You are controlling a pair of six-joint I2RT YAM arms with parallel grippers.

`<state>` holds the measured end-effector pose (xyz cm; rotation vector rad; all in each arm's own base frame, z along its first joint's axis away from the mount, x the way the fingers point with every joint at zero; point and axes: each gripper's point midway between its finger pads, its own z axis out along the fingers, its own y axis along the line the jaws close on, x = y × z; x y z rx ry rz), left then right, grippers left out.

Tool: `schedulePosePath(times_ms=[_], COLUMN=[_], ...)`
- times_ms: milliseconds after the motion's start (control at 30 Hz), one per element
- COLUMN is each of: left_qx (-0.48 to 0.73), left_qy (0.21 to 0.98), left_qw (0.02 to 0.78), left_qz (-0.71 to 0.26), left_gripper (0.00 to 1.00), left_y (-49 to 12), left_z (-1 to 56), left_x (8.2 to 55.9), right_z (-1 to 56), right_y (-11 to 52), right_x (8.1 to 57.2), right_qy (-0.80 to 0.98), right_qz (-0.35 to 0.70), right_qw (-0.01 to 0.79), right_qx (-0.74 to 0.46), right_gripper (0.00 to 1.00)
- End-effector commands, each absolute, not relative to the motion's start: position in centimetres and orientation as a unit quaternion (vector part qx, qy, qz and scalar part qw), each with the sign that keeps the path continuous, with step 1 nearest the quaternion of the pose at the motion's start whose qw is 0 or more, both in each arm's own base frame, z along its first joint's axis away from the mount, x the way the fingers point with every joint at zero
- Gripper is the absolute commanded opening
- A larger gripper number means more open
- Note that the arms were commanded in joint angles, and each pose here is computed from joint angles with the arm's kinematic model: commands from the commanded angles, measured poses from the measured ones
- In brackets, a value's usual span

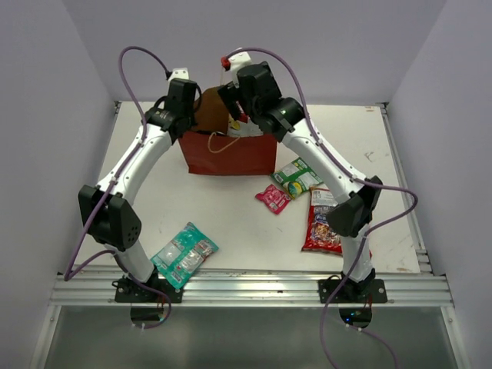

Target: Place the snacks into the paper bag

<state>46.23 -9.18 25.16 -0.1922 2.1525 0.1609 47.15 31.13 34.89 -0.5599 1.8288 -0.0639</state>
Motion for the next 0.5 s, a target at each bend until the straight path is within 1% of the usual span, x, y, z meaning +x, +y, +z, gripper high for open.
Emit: schedulePosePath(times_ms=[0, 33, 67, 100, 167, 233, 267, 333, 367, 467], left_qx=[-0.110, -0.110, -0.111, -0.111, -0.110, -0.109, -0.106, -0.102, -0.100, -0.092], left_qy=[0.860, 0.861, 0.862, 0.863, 0.864, 0.865, 0.866, 0.869, 0.871, 0.876], left_qw=[0.494, 0.492, 0.492, 0.490, 0.489, 0.487, 0.485, 0.481, 0.479, 0.471], left_qz=[0.062, 0.060, 0.059, 0.058, 0.057, 0.055, 0.054, 0.052, 0.049, 0.047], left_gripper=[0.00, 0.00, 0.00, 0.00, 0.00, 0.00, 0.00, 0.00, 0.00, 0.00], left_y=[-9.0, -9.1, -9.2, -9.2, -9.3, -9.4, -9.4, -9.6, -9.7, -9.8], left_z=[26.7, 26.5, 26.4, 26.3, 26.2, 26.0, 25.9, 25.6, 25.5, 24.7], left_x=[47.4, 47.4, 47.5, 47.5, 47.5, 47.5, 47.4, 47.3, 47.2, 46.9], right_z=[41.7, 41.4, 38.9, 37.7, 31.9, 27.3, 24.1, 20.8, 18.7, 14.5], right_y=[23.8, 22.4, 20.7, 19.4, 17.4, 16.6, 15.6, 15.2, 14.4, 13.3], right_x=[44.0, 43.2, 41.5, 40.3, 36.7, 33.8, 31.8, 29.6, 28.2, 25.2], right_qy=[0.770, 0.778, 0.805, 0.817, 0.863, 0.898, 0.914, 0.933, 0.941, 0.957], right_qz=[-0.095, -0.111, -0.127, -0.139, -0.139, -0.120, -0.125, -0.111, -0.124, -0.142], right_qw=[0.614, 0.604, 0.567, 0.548, 0.475, 0.417, 0.380, 0.340, 0.314, 0.251], right_qx=[-0.144, -0.132, -0.125, -0.114, -0.097, -0.067, -0.070, -0.039, -0.037, -0.011], right_gripper=[0.99, 0.99, 0.99, 0.99, 0.99, 0.99, 0.97, 0.97, 0.96, 0.96])
